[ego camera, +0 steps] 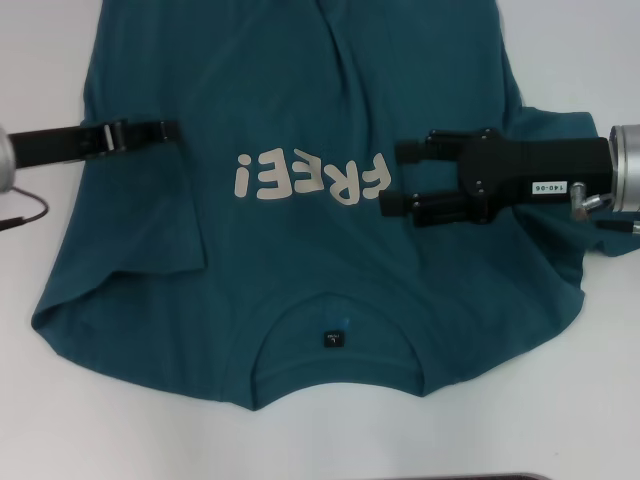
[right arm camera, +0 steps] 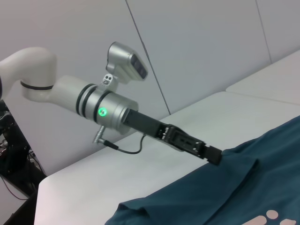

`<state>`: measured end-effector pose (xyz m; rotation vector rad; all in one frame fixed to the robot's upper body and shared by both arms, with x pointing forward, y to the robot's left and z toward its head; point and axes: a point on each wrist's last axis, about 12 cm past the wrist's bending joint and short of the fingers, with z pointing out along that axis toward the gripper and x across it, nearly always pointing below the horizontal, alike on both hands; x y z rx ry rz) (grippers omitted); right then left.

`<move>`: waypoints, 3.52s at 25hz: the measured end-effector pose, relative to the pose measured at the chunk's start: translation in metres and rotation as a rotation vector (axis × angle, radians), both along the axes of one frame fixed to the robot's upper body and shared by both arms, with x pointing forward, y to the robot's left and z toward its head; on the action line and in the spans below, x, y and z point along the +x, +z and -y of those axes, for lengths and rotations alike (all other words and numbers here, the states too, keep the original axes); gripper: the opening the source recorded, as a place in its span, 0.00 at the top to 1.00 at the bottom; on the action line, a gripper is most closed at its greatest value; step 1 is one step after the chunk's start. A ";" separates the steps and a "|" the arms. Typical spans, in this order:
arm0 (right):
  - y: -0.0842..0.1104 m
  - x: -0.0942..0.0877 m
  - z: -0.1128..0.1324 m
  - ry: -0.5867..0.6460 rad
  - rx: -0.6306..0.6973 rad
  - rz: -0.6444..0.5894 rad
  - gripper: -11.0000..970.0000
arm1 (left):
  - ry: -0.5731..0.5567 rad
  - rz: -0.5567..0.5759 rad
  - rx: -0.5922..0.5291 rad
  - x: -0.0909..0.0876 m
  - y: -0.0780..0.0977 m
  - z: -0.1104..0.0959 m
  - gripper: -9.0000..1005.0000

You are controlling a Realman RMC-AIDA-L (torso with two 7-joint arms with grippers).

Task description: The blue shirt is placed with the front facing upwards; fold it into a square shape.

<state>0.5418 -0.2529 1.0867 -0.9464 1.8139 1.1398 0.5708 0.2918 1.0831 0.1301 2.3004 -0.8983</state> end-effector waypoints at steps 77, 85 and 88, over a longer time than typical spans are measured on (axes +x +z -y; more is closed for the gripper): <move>0.007 -0.041 0.180 -0.752 -0.113 -0.518 0.16 | -0.512 0.407 -0.094 -0.079 -0.026 0.016 0.13; -0.005 -0.028 0.162 -0.743 -0.153 -0.536 0.17 | -0.511 0.400 -0.090 -0.078 -0.026 0.016 0.13; -0.005 -0.024 0.158 -0.735 -0.149 -0.534 0.17 | -0.508 0.391 -0.088 -0.078 -0.026 0.015 0.13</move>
